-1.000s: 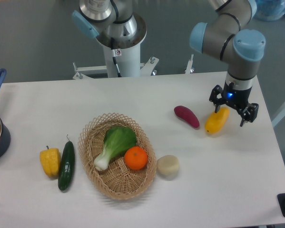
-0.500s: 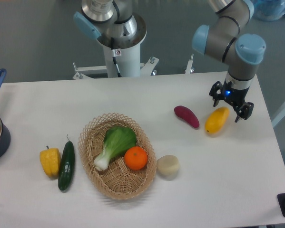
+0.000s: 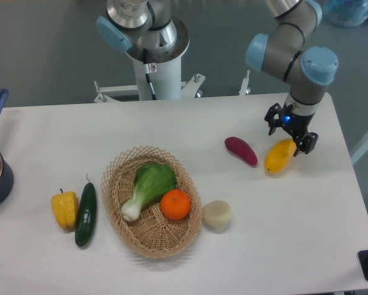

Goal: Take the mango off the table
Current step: 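Lower further and close the gripper around the yellow mango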

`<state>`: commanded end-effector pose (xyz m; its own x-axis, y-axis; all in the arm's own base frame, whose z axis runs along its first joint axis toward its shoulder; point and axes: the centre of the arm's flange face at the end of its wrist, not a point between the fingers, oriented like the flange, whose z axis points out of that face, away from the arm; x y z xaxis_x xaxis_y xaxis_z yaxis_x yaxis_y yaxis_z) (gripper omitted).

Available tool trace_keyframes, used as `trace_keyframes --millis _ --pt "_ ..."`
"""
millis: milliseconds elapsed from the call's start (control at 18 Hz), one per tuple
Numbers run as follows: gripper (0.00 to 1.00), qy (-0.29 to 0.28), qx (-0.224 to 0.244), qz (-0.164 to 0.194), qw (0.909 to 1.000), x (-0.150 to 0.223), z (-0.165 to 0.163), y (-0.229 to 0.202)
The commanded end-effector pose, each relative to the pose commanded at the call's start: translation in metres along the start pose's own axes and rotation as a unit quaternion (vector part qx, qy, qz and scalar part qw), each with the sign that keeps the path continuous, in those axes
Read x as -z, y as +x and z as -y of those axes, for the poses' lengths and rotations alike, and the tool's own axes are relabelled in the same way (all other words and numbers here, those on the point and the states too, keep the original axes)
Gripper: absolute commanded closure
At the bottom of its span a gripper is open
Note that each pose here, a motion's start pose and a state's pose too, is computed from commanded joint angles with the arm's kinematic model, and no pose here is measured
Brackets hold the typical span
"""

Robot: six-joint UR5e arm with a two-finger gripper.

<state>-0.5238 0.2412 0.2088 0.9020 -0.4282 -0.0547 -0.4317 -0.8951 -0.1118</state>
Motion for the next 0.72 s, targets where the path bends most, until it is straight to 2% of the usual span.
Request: trace_keyframes --millis 444,500,556,611,667,722 --pt "0.00 0.007 0.002 0.002 1.0000 -0.0074 -0.0009 0.0009" --pt "0.07 0.007 0.002 0.003 1.0000 -0.0065 -0.0008 0.0009" --pt "0.20 0.007 0.002 0.003 1.0000 -0.0065 -0.0008 0.0009" --pt "0.41 0.007 0.003 0.004 1.0000 -0.0054 -0.0010 -0.0002" --pt "0.58 0.007 0.003 0.005 1.0000 -0.0050 -0.0013 -0.0013" --pt "0.71 0.006 0.006 0.006 0.9999 -0.0040 -0.0014 -0.0023"
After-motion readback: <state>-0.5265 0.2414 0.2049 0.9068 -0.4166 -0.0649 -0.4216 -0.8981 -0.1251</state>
